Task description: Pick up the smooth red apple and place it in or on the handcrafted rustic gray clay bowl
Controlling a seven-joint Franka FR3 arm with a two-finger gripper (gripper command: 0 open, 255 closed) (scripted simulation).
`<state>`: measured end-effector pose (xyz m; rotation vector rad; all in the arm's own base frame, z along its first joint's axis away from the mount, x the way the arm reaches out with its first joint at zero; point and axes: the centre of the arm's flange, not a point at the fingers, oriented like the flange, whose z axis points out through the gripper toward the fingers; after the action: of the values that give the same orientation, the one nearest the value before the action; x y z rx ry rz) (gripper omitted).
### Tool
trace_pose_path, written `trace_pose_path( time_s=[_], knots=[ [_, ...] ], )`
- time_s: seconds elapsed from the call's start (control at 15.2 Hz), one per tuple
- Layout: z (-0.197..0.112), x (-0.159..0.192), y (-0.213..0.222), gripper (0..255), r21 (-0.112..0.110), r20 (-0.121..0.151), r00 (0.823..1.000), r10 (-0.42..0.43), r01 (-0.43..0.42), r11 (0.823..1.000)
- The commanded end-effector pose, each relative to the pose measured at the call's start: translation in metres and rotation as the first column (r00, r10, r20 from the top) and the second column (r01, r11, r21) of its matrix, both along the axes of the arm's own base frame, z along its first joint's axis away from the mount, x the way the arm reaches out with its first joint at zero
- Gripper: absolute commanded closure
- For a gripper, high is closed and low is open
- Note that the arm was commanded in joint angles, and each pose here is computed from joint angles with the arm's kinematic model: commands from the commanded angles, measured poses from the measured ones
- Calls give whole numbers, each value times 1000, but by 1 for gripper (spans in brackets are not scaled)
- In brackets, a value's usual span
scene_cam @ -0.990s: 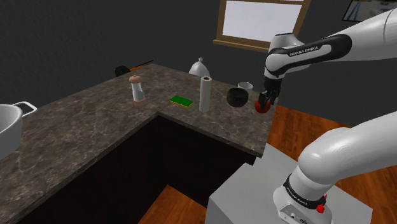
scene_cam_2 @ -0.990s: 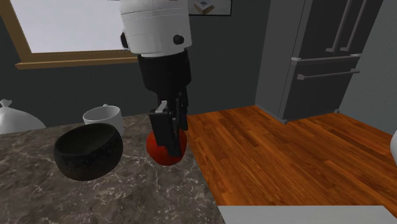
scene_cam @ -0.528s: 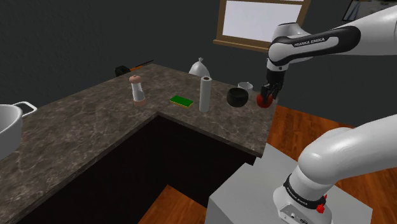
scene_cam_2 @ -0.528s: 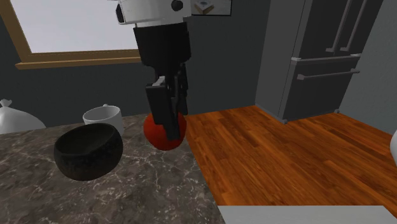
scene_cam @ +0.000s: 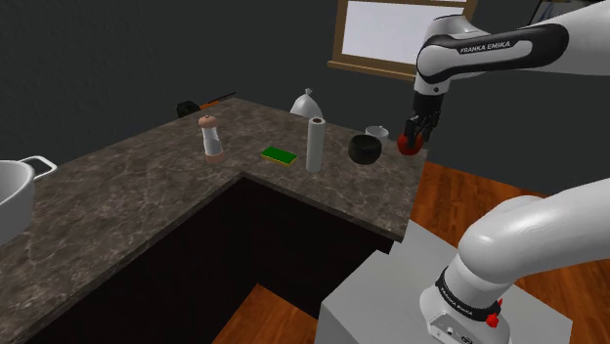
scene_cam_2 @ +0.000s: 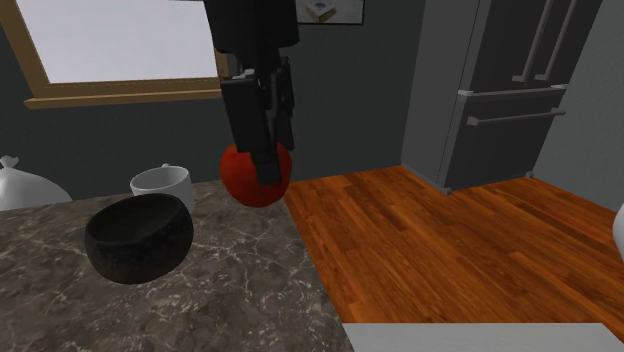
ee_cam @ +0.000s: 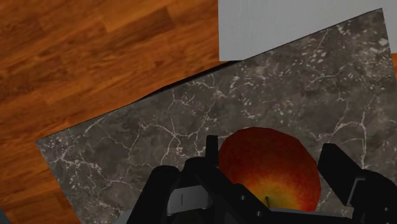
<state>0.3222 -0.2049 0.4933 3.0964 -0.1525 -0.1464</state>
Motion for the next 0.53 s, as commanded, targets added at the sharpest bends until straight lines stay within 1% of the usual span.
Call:
trace_pose_path(
  time_s=[0.0, 0.13, 0.46],
  knots=[
    [11, -1, 0, 255, 0, 0, 1000, 0, 0, 1000],
    [19, -1, 0, 255, 0, 0, 1000, 0, 0, 1000],
    [24, 63, -16, 255, 0, 0, 1000, 0, 0, 1000]
  ],
)
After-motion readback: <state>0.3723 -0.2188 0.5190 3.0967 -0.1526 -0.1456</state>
